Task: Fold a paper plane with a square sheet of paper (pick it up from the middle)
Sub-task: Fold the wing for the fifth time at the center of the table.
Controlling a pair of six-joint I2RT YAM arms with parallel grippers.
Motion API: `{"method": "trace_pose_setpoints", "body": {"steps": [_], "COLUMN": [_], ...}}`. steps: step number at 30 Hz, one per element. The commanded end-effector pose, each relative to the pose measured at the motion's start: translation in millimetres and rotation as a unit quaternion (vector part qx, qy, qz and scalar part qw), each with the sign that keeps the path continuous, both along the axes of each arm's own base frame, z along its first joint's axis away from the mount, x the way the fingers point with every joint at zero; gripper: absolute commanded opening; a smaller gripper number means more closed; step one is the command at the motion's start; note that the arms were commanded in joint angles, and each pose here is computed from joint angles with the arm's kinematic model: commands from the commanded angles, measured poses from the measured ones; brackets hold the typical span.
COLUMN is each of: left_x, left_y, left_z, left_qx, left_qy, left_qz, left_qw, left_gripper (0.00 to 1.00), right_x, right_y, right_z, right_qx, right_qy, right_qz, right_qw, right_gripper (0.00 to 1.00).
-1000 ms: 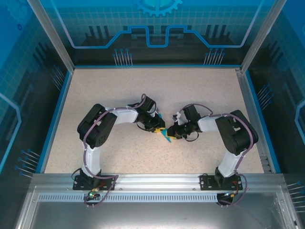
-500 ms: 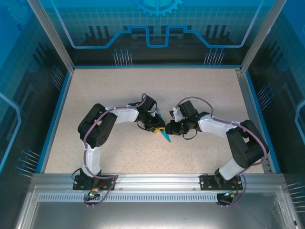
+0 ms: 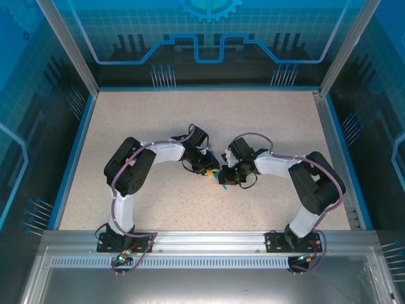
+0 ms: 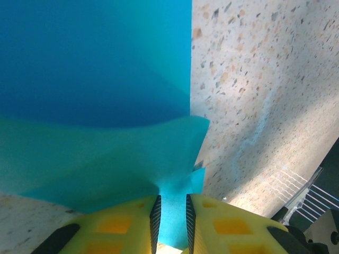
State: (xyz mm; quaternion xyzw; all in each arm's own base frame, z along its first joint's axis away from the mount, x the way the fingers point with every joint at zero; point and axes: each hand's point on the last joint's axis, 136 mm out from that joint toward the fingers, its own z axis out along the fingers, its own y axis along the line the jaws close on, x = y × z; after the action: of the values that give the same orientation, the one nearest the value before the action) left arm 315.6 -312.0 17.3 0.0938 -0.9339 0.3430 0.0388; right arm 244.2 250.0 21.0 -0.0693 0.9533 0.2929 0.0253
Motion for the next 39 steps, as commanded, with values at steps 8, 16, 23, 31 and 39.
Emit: {"method": "trace_pose_setpoints", "body": {"steps": [8, 16, 23, 31, 39], "left_x": [-7.4, -8.0, -8.1, -8.1, -8.0], "left_y": [22.8, 24.5, 24.6, 25.0, 24.8], "left_z": [-34.2, -35.1, -35.6, -36.2, -36.8], "left_qx": [0.074, 0.079, 0.08, 0.083, 0.084], "left_qy": [0.027, 0.028, 0.029, 0.031, 0.032], "left_qz": [0.013, 0.013, 0.013, 0.012, 0.011], "left_qw": [0.997, 0.996, 0.996, 0.996, 0.996], "left_gripper": [0.24, 0.25, 0.25, 0.25, 0.25], "right_x": [-6.6, -8.7, -8.2, -6.1, -18.7], "right_y": [-18.1, -25.0, -30.0, -14.8, -20.3], "right_z": [-18.0, -24.9, -26.5, 8.2, -8.4], "right_qx": [-0.04, -0.059, -0.076, -0.021, -0.04], "right_qy": [0.029, 0.036, 0.043, 0.009, 0.035], "right_qz": [-0.014, -0.017, -0.021, 0.005, 0.016], "right_qw": [0.999, 0.997, 0.996, 1.0, 0.998], "right_gripper": [0.11, 0.1, 0.09, 0.1, 0.1]}}
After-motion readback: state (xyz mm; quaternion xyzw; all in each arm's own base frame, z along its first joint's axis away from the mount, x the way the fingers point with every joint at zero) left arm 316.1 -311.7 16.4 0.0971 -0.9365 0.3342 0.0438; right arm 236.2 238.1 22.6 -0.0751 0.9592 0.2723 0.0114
